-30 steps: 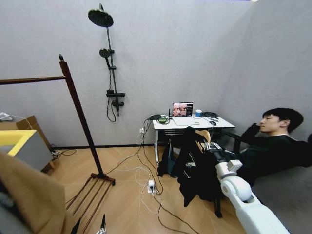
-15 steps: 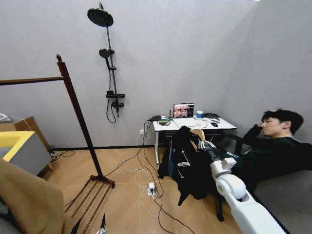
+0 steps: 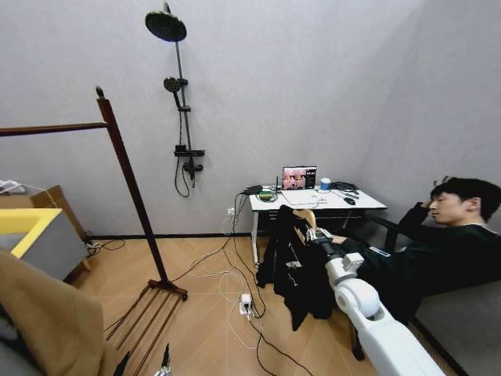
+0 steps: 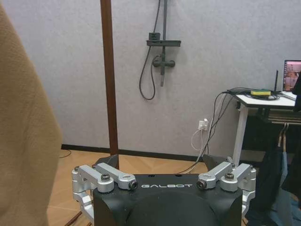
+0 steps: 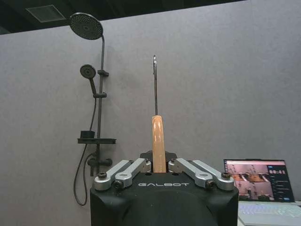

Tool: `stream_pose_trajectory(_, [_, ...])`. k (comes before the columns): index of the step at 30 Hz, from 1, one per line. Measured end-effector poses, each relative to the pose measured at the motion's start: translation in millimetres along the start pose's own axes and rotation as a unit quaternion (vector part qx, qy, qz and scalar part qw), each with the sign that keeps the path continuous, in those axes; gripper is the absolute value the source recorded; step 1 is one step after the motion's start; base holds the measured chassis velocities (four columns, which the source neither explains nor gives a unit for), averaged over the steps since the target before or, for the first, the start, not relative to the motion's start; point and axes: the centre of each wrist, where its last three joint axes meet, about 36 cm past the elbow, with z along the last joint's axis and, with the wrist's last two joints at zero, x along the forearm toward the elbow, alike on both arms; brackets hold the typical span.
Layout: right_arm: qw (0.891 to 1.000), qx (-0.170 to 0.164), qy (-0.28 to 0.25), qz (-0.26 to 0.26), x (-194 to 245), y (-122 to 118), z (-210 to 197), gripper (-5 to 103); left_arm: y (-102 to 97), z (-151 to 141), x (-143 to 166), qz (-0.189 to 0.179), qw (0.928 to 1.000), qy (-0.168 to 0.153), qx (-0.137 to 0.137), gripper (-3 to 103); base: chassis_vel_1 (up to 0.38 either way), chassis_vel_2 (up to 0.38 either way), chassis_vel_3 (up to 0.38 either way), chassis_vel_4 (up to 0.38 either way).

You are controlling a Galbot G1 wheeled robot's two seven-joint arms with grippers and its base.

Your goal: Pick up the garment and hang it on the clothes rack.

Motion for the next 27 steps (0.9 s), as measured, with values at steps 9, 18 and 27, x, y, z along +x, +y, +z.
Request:
stream_pose_trajectory(9, [1.000,-0.007,-0.004,-0.001,-2,4,3,10,0.0,0,0,0.000,1.0000,0.000,0.000,100,0.081,0.084,0.085,0.076])
stream_pose_trajectory(18, [1.000,-0.007,-0.010,0.008,-4,-5,5,10,0.0,0,0,0.000,1.0000,0.000,0.000,100,0.116,0.119,0.121,0.117])
stream_pose_trajectory(27, [1.000,-0.004,-0.010,0.006,-3,-10,6,10,0.0,0,0,0.000,1.0000,0.000,0.000,100,0.127,0.129,0.127,0.124])
